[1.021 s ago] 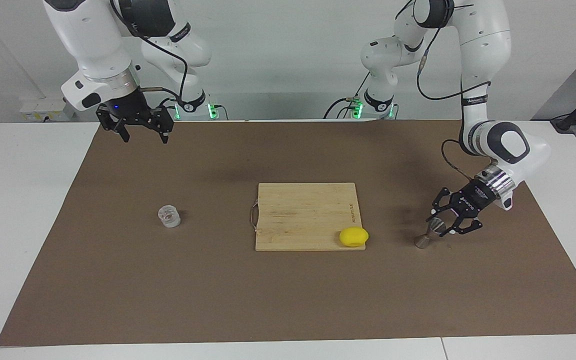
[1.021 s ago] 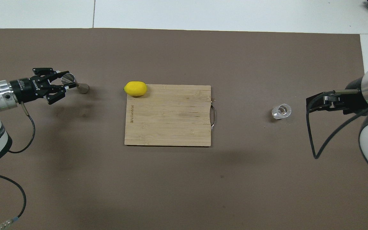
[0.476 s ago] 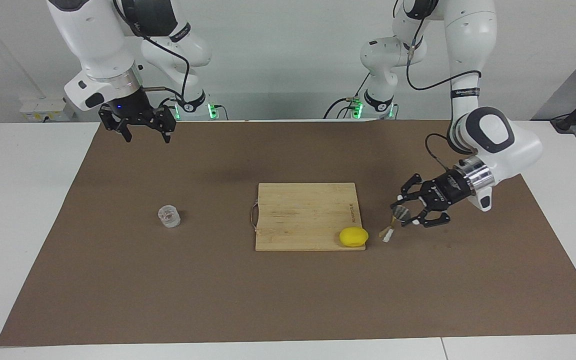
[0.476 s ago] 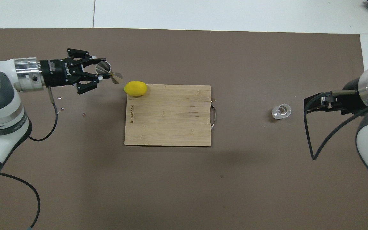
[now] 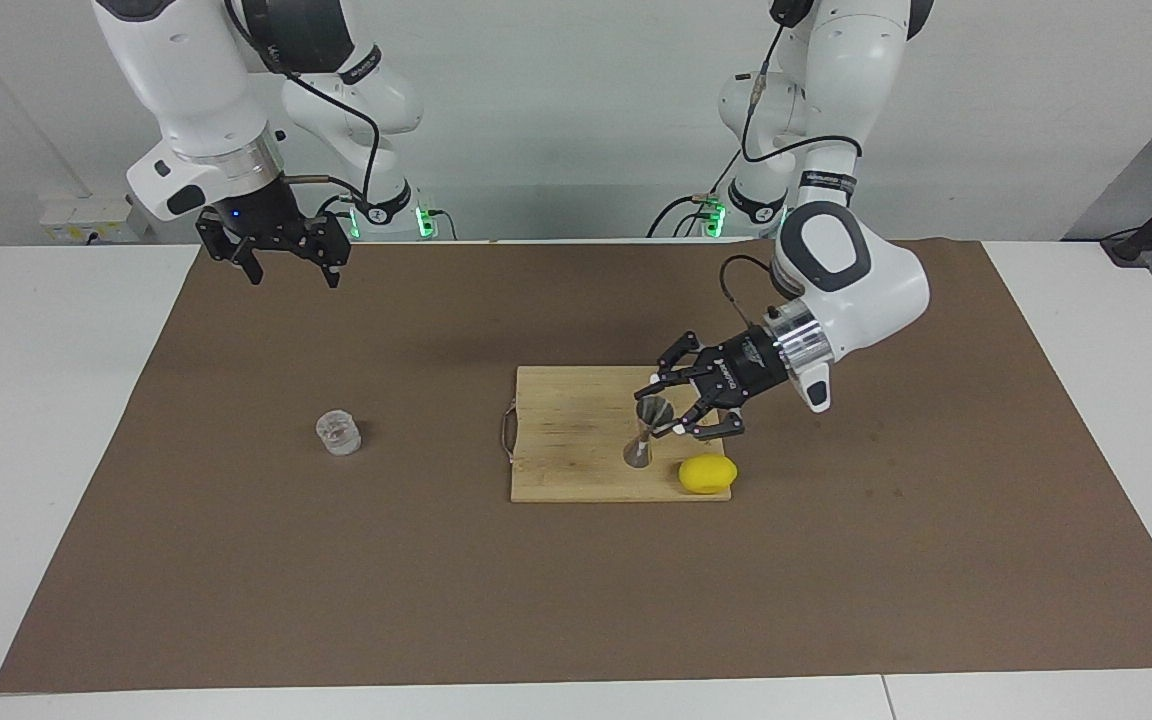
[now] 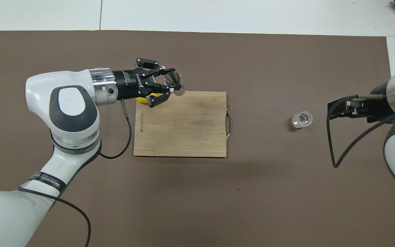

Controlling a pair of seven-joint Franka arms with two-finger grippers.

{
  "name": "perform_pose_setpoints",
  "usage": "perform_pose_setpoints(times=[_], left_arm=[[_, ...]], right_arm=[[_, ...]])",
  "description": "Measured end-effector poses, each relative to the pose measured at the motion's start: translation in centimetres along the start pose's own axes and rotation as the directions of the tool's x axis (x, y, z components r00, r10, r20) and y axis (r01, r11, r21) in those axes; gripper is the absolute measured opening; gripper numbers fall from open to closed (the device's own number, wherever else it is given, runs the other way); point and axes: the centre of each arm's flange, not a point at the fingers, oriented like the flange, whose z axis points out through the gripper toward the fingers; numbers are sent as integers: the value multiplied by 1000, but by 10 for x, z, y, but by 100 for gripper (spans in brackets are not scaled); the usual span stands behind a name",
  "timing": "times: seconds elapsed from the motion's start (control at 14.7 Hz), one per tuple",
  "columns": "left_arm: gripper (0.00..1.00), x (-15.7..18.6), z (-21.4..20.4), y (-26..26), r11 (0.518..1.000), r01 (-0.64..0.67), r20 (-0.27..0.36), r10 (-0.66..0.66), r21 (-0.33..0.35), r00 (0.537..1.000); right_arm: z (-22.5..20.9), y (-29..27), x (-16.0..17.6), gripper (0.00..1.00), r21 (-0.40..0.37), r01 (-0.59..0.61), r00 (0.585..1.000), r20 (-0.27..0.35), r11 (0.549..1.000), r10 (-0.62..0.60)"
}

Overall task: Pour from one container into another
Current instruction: 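Carry the steel cup with the left gripper onto the cutting board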

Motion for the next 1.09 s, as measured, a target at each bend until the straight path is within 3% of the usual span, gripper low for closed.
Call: perform_pose_setpoints(times=[0.27,0.54,0.68,0.88,0.95,1.09], left_arm=[[51,4,61,-43,996,15,-51,-19,-89,999],[51,28,94,-62,997,36,-94,-42,-72,995],[51,32,98,-63,997,39,-100,-46,-67,994],[51,32,100,-66,997,38,-102,-44,-62,994],[51,32,101,-67,997,37,-102,-43,-61,994],[51,32,103,-69,998,36,-105,-42,-57,994]], right_arm=[[3,1,1,100,0,-230,973,1,973,230],[19,0,7,100,27,-530,848,14,848,530],[32,5,14,100,59,-662,749,49,747,660],[60,25,30,100,87,-859,511,118,504,851],[72,30,34,100,77,-893,450,143,444,881],[99,43,44,100,49,-929,368,207,366,907]])
